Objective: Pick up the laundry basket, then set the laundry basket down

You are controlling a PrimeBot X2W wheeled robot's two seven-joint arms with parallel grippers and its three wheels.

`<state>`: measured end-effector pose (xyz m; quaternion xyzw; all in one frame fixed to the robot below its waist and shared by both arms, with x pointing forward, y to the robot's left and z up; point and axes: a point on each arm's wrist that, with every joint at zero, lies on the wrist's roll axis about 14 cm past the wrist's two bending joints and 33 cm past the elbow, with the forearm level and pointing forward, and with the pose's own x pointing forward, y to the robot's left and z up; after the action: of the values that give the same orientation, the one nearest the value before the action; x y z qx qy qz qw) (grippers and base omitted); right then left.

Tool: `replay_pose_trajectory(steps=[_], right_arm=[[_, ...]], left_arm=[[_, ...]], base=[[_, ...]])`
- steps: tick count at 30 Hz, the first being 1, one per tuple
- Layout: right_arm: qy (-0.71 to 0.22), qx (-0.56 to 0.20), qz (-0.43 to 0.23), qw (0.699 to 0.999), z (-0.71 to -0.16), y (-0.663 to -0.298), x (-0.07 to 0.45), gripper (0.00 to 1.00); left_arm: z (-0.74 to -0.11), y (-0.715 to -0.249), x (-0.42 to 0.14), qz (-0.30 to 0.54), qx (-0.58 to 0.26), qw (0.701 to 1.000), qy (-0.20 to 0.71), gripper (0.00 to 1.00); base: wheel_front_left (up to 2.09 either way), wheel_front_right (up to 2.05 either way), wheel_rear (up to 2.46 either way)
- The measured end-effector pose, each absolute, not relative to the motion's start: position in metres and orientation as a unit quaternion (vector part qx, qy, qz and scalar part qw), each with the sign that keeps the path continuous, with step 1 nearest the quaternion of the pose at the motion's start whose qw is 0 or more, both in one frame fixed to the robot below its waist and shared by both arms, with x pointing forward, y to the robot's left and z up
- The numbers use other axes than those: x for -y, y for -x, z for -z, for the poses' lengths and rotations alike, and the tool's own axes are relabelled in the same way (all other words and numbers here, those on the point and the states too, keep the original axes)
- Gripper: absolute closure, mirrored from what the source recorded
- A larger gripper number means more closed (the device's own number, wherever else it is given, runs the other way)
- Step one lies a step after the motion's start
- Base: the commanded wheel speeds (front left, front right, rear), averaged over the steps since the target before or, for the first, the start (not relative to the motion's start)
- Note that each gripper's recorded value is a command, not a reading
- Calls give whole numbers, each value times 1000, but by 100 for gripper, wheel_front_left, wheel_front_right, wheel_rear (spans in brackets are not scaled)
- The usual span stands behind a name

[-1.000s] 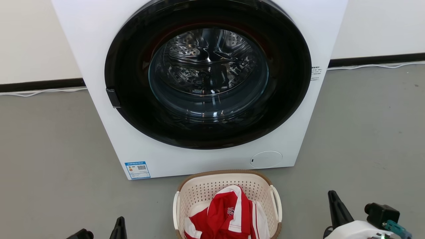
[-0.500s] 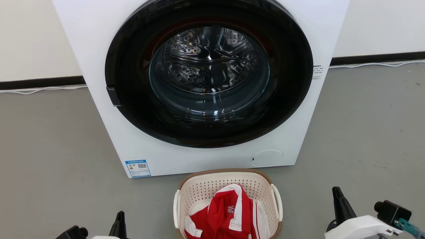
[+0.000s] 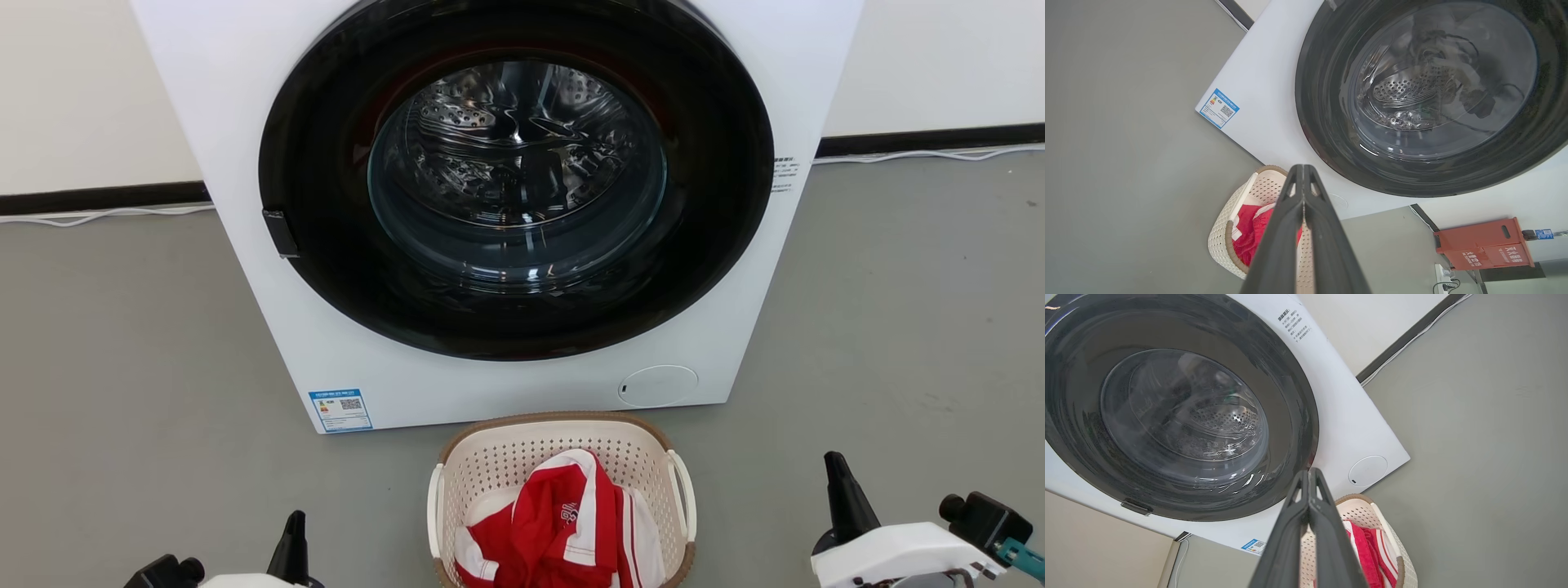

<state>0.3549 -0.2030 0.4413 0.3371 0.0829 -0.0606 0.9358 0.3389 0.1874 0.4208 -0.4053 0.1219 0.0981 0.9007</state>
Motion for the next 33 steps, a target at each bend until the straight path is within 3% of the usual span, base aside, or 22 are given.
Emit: replay_pose_trajectory(steps=[33], right_arm=[[-531,-59,70,842,-455,-365,207,100]], left_arm=[[-442,-356,-186,-76,-94,815,567,100]], base=[[0,0,0]])
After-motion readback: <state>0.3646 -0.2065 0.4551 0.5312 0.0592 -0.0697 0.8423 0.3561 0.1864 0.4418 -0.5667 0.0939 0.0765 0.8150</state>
